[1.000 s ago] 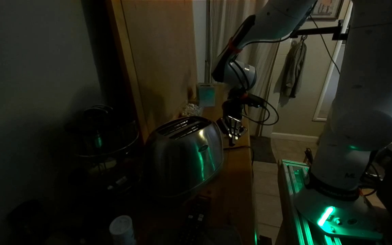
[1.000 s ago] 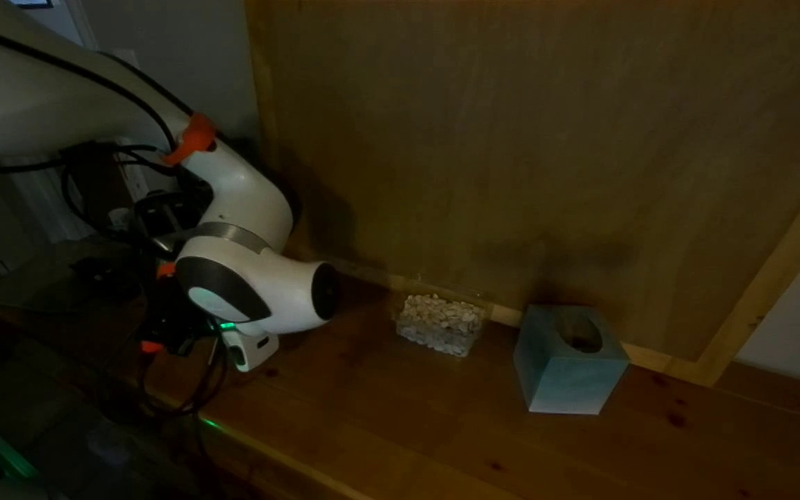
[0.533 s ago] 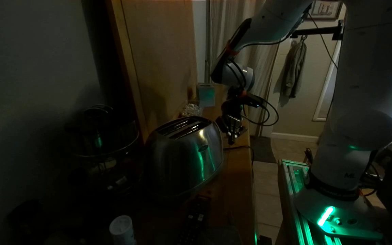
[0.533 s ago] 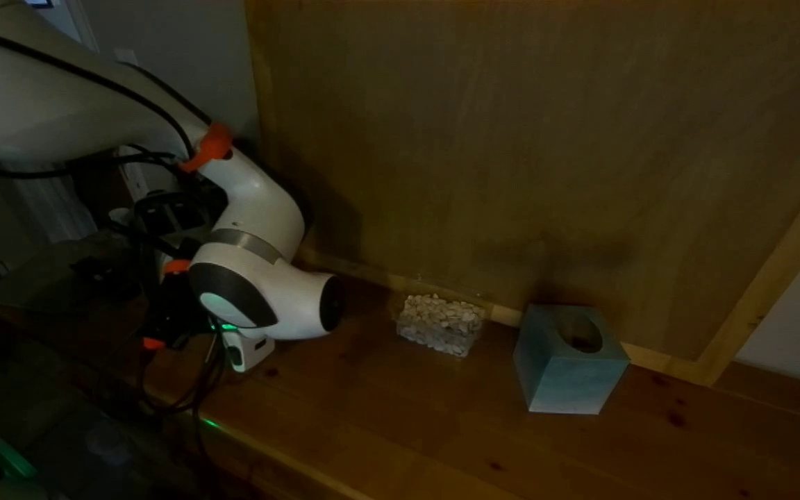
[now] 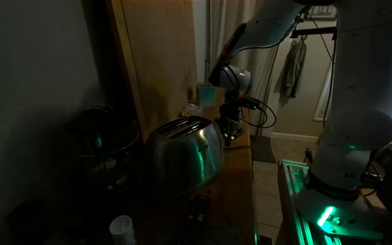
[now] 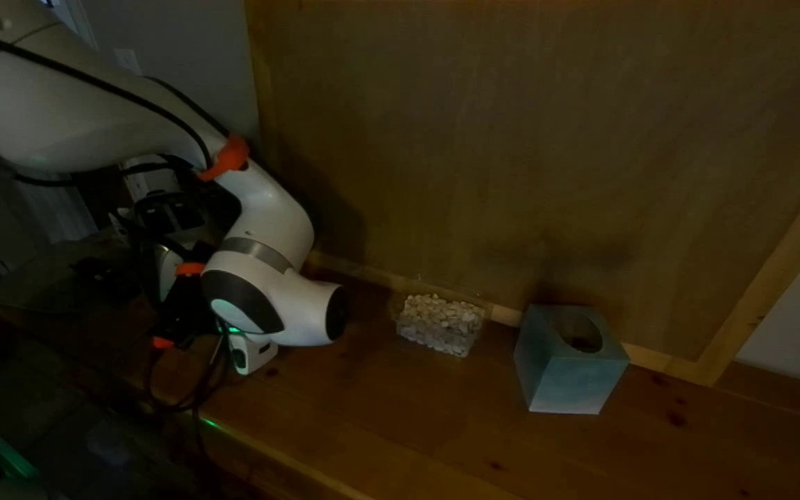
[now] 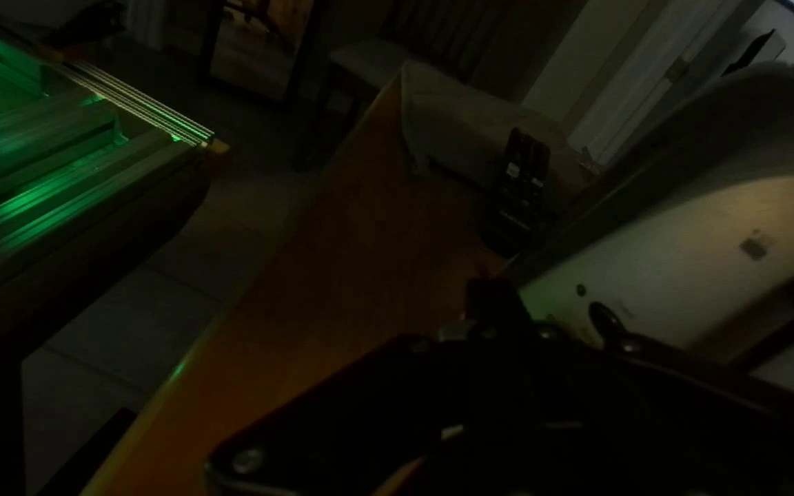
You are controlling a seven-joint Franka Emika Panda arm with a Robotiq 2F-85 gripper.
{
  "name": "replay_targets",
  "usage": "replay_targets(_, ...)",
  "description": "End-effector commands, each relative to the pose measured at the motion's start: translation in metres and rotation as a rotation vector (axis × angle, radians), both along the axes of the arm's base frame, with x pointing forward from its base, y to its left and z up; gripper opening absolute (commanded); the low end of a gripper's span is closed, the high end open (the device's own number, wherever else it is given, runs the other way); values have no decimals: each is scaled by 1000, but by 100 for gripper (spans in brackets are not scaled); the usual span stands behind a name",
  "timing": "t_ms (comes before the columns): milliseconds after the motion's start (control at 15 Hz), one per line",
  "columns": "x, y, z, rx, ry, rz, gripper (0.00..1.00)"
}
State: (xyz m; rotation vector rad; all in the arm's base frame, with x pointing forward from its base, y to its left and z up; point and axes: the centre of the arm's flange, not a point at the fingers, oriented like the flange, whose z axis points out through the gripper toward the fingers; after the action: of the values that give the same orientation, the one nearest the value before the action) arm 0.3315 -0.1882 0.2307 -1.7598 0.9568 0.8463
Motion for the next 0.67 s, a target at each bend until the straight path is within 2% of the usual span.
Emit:
replay_targets(0,13,-5,-6,3,9,-56,0)
replay_targets(600,18,-11,-14,-57,49,-98,0)
